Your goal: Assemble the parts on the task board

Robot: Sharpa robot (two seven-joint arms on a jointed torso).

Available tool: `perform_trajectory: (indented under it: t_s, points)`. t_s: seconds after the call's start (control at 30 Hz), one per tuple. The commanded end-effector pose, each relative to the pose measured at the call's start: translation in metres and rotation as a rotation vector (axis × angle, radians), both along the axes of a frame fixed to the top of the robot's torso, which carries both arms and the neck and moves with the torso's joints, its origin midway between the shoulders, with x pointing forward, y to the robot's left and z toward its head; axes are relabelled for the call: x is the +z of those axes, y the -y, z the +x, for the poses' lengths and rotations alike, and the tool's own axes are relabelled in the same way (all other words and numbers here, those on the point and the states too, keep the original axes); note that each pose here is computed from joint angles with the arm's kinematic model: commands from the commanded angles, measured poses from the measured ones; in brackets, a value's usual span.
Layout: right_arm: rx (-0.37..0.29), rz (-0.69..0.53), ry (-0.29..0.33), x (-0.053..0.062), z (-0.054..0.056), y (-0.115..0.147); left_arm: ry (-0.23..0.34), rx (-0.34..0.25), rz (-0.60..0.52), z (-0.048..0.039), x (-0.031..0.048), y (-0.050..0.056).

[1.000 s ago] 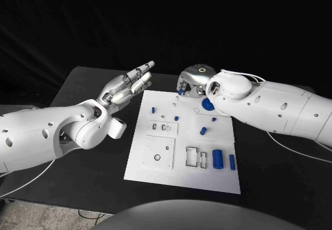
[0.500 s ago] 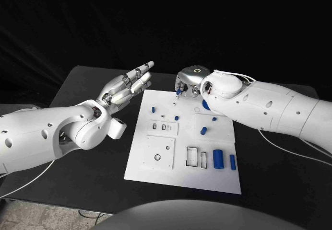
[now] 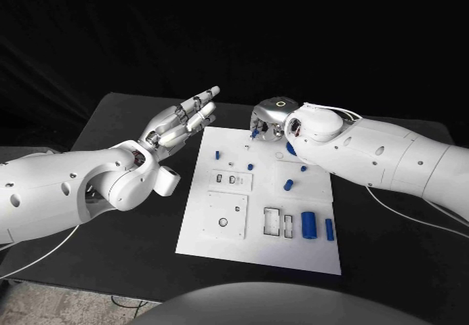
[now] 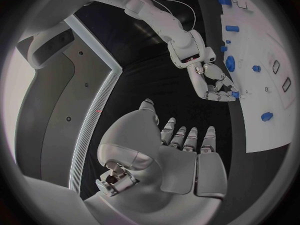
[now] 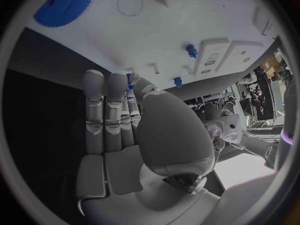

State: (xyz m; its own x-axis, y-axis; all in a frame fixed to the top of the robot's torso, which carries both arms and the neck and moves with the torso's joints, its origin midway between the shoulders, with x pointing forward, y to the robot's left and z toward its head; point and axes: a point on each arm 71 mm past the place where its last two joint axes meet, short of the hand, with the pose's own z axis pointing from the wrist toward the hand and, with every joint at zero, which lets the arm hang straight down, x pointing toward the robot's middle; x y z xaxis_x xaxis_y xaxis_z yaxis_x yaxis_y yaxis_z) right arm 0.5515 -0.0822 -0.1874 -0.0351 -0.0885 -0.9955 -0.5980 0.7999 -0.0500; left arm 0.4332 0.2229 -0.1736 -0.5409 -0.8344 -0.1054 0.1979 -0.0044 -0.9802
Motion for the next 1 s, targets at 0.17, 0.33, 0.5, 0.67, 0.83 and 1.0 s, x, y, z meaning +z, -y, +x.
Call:
perform_trajectory:
  t_s: [0.17, 0.33, 0.5, 0.67, 0.83, 1.0]
  points:
    - [-0.001, -0.006, -0.015, -0.0038, -0.0007, -0.0023, 0.001, -0.022, -0.011, -0.0007, 0.0008, 0.0022]
    - [0.0, -0.005, -0.018, -0.0048, -0.0006, -0.0034, -0.001, -0.021, -0.011, -0.0008, 0.0008, 0.0017]
    - [-0.003, 0.0, -0.022, -0.0055, 0.0, -0.004, -0.001, -0.021, -0.011, -0.001, 0.0008, 0.0018]
    - [-0.002, 0.003, -0.021, -0.0056, 0.0002, -0.0054, -0.003, -0.021, -0.01, -0.0013, 0.0008, 0.0017]
    - [0.0, 0.002, -0.025, -0.0059, 0.0, -0.0075, -0.006, -0.02, -0.012, -0.0016, 0.0008, 0.0016]
    - [0.004, 0.005, -0.032, -0.0062, -0.0004, -0.0099, -0.009, -0.019, -0.012, -0.0018, 0.0008, 0.0014]
